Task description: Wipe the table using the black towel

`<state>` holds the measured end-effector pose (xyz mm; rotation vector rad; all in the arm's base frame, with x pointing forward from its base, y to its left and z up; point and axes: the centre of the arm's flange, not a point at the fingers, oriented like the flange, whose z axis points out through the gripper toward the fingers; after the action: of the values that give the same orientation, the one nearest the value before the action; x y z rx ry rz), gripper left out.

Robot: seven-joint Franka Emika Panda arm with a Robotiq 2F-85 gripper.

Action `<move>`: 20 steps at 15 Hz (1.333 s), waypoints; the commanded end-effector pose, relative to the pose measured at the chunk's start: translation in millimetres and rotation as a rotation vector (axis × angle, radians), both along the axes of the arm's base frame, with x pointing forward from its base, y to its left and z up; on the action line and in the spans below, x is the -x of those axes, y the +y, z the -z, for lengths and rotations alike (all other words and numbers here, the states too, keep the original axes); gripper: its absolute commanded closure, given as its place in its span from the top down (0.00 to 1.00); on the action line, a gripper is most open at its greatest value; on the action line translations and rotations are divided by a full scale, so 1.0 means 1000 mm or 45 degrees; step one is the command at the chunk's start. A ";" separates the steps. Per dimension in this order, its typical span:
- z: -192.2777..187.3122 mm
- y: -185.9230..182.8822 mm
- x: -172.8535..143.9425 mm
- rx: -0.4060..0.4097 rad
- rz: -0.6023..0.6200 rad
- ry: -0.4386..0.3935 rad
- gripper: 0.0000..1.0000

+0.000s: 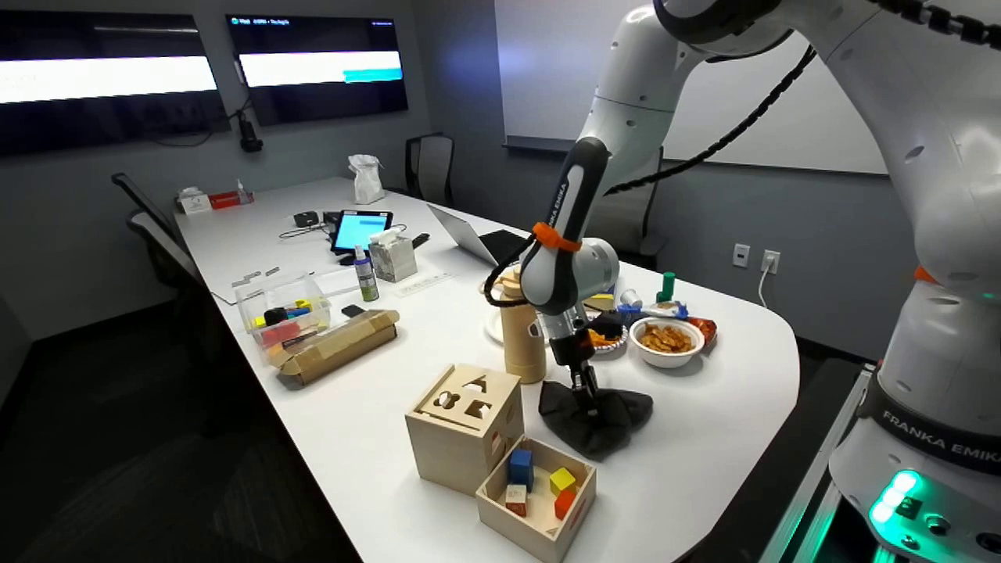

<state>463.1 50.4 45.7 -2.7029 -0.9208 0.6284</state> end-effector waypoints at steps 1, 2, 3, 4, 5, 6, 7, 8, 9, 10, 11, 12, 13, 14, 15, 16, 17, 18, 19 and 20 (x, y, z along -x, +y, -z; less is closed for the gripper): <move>0.001 -0.026 0.031 0.059 0.078 0.017 0.02; 0.002 -0.037 0.038 0.076 0.127 0.017 0.02; 0.003 -0.049 0.044 0.096 0.180 0.010 0.02; 0.003 -0.062 0.050 0.097 0.246 -0.008 0.02; 0.003 -0.075 0.051 0.091 0.302 -0.033 0.02; 0.000 -0.085 0.051 0.065 0.359 -0.062 0.02; -0.002 -0.094 0.049 0.049 0.409 -0.088 0.02; -0.004 -0.103 0.044 0.019 0.447 -0.118 0.02; -0.005 -0.108 0.041 -0.008 0.471 -0.139 0.02; -0.007 -0.108 0.036 -0.043 0.466 -0.156 0.02; -0.006 -0.108 0.031 -0.065 0.455 -0.169 0.02; -0.003 -0.103 0.027 -0.112 0.422 -0.170 0.02; -0.001 -0.098 0.025 -0.148 0.387 -0.166 0.02; 0.000 -0.091 0.022 -0.191 0.346 -0.165 0.02; 0.000 -0.081 0.021 -0.228 0.301 -0.166 0.02; 0.000 -0.069 0.021 -0.271 0.253 -0.167 0.02; 0.001 -0.061 0.019 -0.307 0.202 -0.171 0.02; 0.001 -0.052 0.022 -0.336 0.164 -0.168 0.02; 0.002 -0.045 0.025 -0.369 0.136 -0.159 0.02; 0.005 -0.041 0.030 -0.390 0.116 -0.145 0.02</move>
<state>441.0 0.4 46.7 -2.6013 -0.7670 0.2957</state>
